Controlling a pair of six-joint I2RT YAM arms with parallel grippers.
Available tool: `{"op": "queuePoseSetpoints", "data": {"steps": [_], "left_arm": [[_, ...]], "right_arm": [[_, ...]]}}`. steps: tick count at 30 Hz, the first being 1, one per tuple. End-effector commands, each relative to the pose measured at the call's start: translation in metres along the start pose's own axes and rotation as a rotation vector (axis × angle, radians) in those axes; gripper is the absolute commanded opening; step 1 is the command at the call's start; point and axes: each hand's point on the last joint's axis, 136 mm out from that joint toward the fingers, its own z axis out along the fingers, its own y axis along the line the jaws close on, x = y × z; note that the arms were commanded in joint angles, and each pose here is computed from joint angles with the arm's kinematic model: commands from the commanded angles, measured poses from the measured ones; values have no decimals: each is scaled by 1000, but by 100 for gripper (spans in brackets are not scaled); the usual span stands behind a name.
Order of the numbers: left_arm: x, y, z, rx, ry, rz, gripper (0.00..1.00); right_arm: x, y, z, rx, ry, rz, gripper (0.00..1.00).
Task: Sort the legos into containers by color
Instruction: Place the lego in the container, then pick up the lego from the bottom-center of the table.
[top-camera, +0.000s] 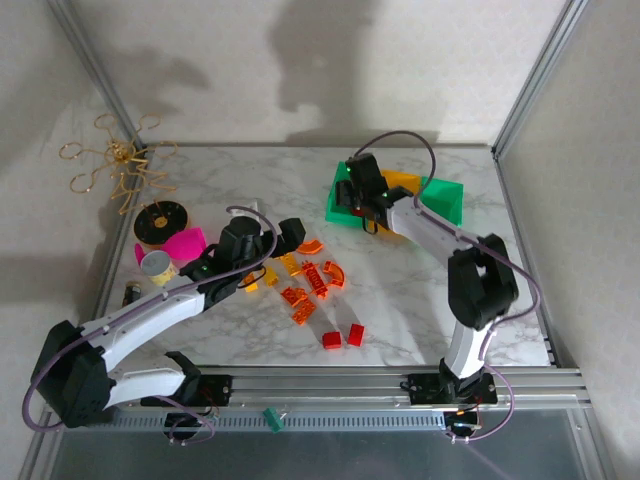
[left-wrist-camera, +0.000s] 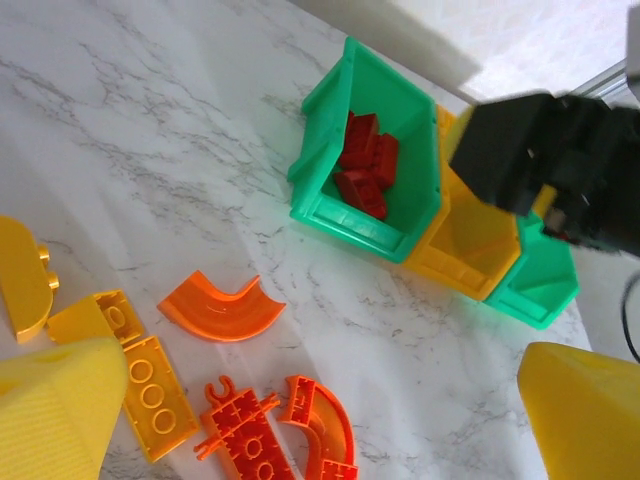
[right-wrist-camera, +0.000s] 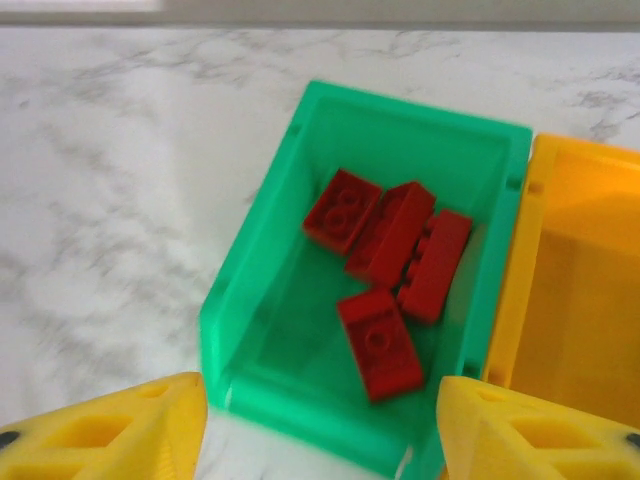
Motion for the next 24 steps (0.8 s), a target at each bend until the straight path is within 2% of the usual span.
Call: {"op": "queuePoseSetpoints", "data": {"steps": [1,5,12,18,21,24], "left_arm": [[18,8,-9,-4,54,-5,100],[38,12,-16,-10,107,8,100],[66,17,-30,-12,159,20,100],[92,25,-36,-15,198,14,100],[100,29,-39,-21,204,11,100],[104,30,-41,-20,207,7,100]], "right_arm": [[42,2,-24,-32,98,10,66],[94,-5,-49,0,209,43,70],[181,-13,-88,50,316,116,79],[231,-8,-117,49,382,230,83],[248,-3,-127,44,394,266,83],[267,5,-130,16,461,278,81]]}}
